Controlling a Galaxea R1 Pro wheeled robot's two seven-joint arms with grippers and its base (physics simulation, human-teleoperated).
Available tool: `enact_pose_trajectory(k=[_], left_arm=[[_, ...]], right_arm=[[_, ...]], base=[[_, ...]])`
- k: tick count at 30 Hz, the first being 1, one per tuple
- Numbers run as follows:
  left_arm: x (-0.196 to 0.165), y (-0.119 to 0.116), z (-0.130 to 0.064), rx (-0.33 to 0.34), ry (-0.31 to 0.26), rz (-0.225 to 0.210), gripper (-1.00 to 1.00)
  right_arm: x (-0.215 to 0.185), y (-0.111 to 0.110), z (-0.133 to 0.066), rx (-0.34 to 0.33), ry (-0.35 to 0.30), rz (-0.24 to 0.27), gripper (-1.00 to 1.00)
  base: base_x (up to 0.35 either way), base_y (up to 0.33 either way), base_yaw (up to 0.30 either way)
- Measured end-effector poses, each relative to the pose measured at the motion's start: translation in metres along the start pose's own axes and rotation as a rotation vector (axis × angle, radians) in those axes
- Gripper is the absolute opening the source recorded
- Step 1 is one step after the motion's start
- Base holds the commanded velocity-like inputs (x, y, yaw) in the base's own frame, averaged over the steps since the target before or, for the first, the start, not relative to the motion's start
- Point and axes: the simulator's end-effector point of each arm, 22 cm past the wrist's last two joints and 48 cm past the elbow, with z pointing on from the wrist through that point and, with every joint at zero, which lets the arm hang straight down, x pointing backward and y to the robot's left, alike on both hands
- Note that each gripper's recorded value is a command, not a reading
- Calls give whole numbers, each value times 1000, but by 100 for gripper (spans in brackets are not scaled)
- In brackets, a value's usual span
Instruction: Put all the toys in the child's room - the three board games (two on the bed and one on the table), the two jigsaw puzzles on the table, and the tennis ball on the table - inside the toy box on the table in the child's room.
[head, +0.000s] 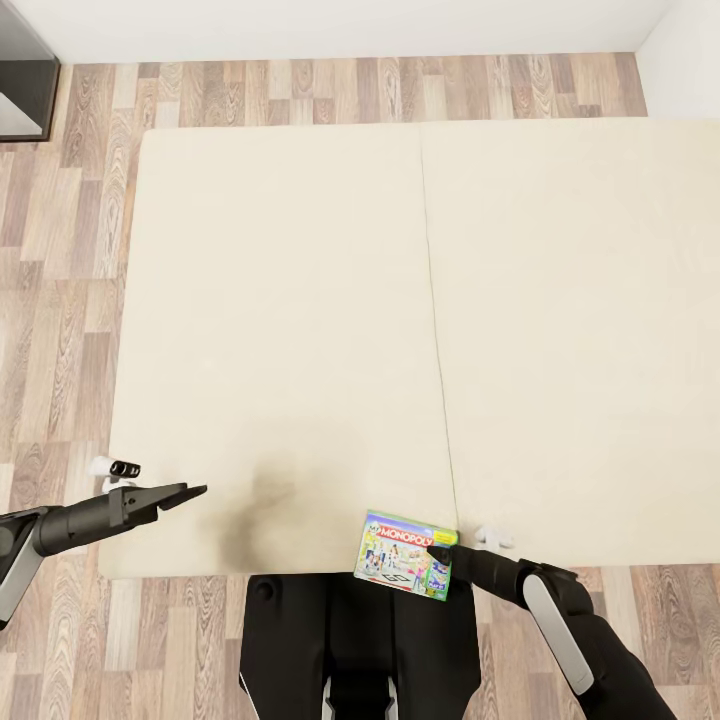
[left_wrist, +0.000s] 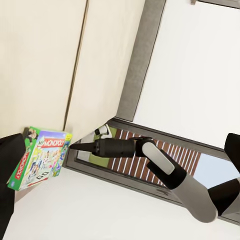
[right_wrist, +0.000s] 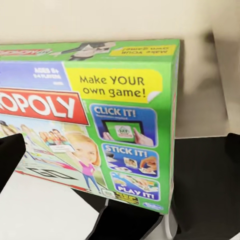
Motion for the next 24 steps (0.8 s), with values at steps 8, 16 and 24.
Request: enact_pose_trajectory(k=[8, 16, 24], left_arm=[[0, 0, 0, -1, 0, 0, 100], [1, 0, 1, 1, 0, -1, 100], [1, 0, 3, 8, -3, -3, 100]], right_arm=[[-1, 0, 0, 0, -5, -2, 100], [2, 7, 3, -9, -3, -19, 100], [6, 17, 6, -23, 6, -41, 100]], base=[[0, 0, 0], [0, 0, 0], [0, 0, 0]])
